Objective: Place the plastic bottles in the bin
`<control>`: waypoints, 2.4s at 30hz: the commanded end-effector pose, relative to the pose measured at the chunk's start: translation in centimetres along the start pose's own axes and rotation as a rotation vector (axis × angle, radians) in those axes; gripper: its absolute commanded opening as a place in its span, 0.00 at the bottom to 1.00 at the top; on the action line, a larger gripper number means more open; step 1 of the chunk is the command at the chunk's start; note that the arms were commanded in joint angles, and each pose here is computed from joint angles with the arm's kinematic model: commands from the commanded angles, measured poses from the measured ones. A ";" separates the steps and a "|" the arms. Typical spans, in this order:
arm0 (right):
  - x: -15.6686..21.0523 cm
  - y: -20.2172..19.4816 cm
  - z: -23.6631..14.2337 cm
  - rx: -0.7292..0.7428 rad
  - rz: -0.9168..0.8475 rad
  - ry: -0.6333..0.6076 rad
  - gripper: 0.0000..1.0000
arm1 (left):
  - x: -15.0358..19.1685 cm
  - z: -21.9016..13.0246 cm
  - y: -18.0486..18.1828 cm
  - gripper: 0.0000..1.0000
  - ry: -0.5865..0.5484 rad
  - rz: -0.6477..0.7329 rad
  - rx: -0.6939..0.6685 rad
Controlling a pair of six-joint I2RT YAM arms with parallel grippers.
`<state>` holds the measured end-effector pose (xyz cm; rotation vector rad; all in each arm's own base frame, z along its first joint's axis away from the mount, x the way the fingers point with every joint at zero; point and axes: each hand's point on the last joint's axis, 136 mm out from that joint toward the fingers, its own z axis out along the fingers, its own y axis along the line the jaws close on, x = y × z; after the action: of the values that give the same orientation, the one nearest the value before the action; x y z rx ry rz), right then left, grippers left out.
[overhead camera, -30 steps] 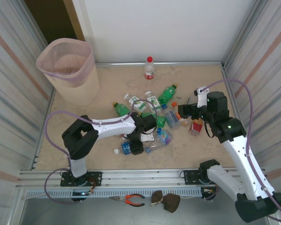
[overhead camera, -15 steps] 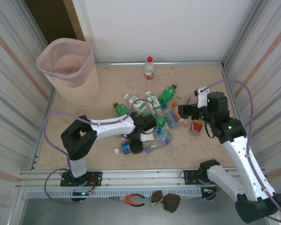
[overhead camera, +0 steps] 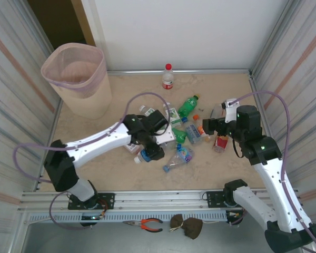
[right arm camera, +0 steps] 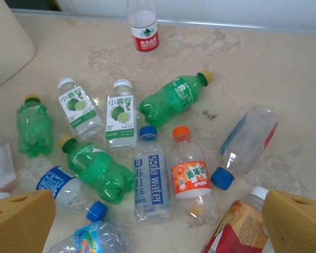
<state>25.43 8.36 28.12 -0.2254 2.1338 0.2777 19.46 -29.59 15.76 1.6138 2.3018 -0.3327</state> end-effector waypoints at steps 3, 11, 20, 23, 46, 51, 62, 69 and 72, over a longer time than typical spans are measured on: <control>-0.9 0.1 -1.1 0.007 0.003 -0.031 0.99 | -3.4 -6.0 2.4 0.55 -0.267 -0.094 -0.031; -1.2 0.3 -0.9 -0.005 0.023 -0.041 0.99 | -4.8 -13.2 8.2 0.51 -0.581 -0.251 -0.228; -1.5 0.6 -0.7 -0.025 0.046 -0.047 0.99 | -4.4 -21.6 15.6 0.51 -0.772 -0.495 -0.526; -1.5 0.7 -0.6 -0.025 0.050 -0.046 0.99 | -4.0 -23.9 17.6 0.51 -0.799 -0.554 -0.571; -1.9 1.0 0.3 -0.032 0.045 -0.040 0.99 | 3.8 -37.2 30.6 0.34 -0.870 -1.023 -1.124; -2.1 1.2 0.6 -0.038 0.041 -0.037 0.99 | 7.1 -37.6 33.3 0.33 -0.851 -1.178 -1.166; -2.0 1.3 0.9 -0.041 0.035 -0.030 0.99 | 15.1 -34.7 37.7 0.30 -0.729 -1.574 -1.295; -1.9 1.3 1.1 -0.043 0.035 -0.027 0.99 | 17.5 -30.2 39.8 0.29 -0.573 -1.725 -1.310; -1.8 1.4 1.2 -0.044 0.034 -0.026 0.99 | 18.4 -28.2 40.1 0.30 -0.512 -1.781 -1.310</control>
<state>26.72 9.65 27.46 -0.2105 2.1577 0.3223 49.33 9.07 35.10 -0.9630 1.9336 0.3092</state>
